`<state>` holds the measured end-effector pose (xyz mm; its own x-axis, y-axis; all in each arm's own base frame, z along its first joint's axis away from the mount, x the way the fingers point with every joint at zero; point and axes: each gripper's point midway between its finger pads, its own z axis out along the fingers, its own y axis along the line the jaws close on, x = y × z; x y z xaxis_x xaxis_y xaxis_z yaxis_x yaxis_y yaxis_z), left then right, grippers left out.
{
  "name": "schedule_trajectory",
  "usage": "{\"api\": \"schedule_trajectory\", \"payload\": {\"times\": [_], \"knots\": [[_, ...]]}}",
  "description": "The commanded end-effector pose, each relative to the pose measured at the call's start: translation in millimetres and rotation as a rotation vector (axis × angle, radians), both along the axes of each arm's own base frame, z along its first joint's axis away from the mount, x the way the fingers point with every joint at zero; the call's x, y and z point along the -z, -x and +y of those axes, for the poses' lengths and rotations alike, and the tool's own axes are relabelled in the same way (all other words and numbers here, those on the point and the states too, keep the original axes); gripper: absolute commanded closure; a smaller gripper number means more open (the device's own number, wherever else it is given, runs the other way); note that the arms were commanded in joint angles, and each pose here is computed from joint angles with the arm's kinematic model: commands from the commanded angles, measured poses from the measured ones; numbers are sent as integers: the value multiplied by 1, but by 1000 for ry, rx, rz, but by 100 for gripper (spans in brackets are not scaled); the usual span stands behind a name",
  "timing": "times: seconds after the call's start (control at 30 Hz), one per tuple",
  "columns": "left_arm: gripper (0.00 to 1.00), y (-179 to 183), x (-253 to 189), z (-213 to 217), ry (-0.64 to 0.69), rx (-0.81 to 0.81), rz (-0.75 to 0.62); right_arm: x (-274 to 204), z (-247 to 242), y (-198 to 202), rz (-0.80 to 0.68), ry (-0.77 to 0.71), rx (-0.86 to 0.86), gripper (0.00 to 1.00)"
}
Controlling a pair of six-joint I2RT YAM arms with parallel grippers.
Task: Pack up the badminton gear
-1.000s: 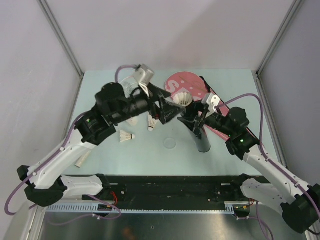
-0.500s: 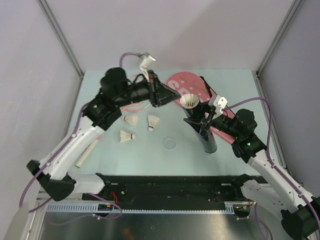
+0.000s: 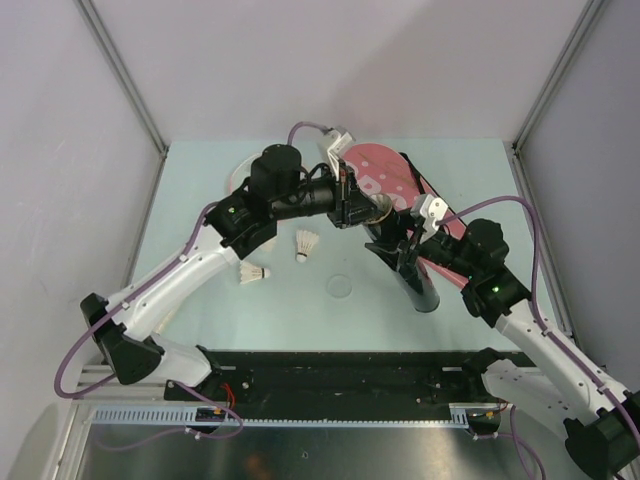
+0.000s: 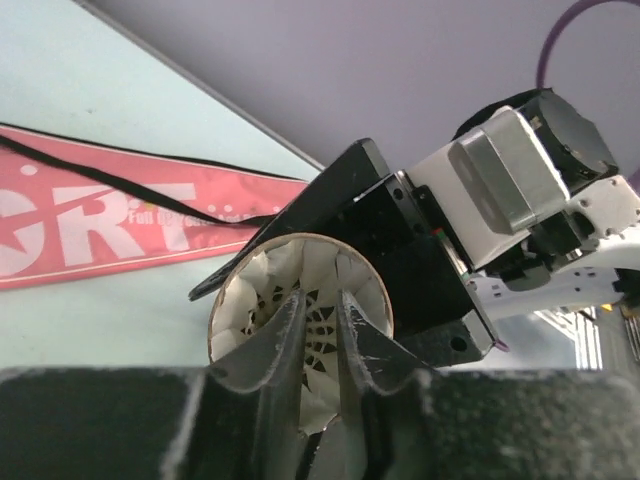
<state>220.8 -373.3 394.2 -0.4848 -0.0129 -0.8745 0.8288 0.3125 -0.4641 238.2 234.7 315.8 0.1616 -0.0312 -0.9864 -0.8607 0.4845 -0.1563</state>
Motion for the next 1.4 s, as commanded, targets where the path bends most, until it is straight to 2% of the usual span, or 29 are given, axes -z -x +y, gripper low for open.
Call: {"api": "schedule_trajectory", "payload": {"times": [0.0, 0.03, 0.07, 0.17, 0.27, 0.37, 0.43, 0.5, 0.57, 0.6, 0.63, 0.67, 0.7, 0.77, 0.8, 0.87, 0.9, 1.07, 1.13, 1.23, 1.3, 1.37], "knots": [[70, -9, -3, 8, -6, -56, -71, -23, -1, 1, -76, -46, 8, 100], [62, -7, -17, 18, 19, -70, -96, -23, -2, 0, -76, -45, 15, 100], [46, -7, -22, 25, 30, -81, -107, -20, -3, -1, -68, -36, 18, 100], [27, -9, -50, 64, 95, -180, -158, -12, -7, -3, -69, 3, 42, 100], [23, -23, -57, 95, 116, -288, -169, 0, -12, -5, -58, 53, 68, 100], [19, -39, -33, 101, 81, -288, -106, 8, -16, -6, -39, 82, 93, 100], [19, -54, -9, 105, 27, -318, -47, 8, -16, -4, -39, 84, 96, 100], [18, -75, 34, 105, -95, -341, 2, 5, -15, 2, -49, 82, 87, 100], [21, -96, 61, 108, -204, -383, 20, 2, -16, 5, -58, 81, 92, 100], [23, -107, 98, 106, -317, -362, 65, -1, -18, 8, -68, 76, 91, 100], [27, -114, 116, 103, -371, -350, 92, -1, -18, 9, -71, 76, 87, 100], [28, -124, 116, 103, -403, -363, 84, -2, -18, 11, -71, 77, 85, 100], [27, -134, 145, 101, -478, -343, 99, -3, -19, 12, -76, 77, 84, 100], [22, -155, 161, 107, -564, -369, 46, -3, -20, 14, -82, 80, 84, 100], [21, -162, 184, 105, -619, -344, 55, -4, -20, 15, -85, 80, 77, 100], [17, -175, 199, 107, -690, -295, 6, -5, -18, 17, -87, 77, 64, 100], [17, -183, 222, 109, -746, -274, 31, -5, -17, 20, -89, 75, 49, 100], [14, -211, 255, 109, -800, -166, 6, -1, -18, 27, -70, 85, 31, 100], [14, -219, 254, 109, -793, -158, -1, 0, -18, 28, -69, 88, 26, 100], [21, -217, 277, 119, -885, -117, 33, 2, -19, 31, -65, 95, 21, 100], [26, -205, 297, 127, -922, -75, 101, 3, -18, 32, -61, 96, 13, 100], [25, -192, 308, 127, -920, -47, 152, 5, -16, 31, -52, 100, 4, 100]]}}
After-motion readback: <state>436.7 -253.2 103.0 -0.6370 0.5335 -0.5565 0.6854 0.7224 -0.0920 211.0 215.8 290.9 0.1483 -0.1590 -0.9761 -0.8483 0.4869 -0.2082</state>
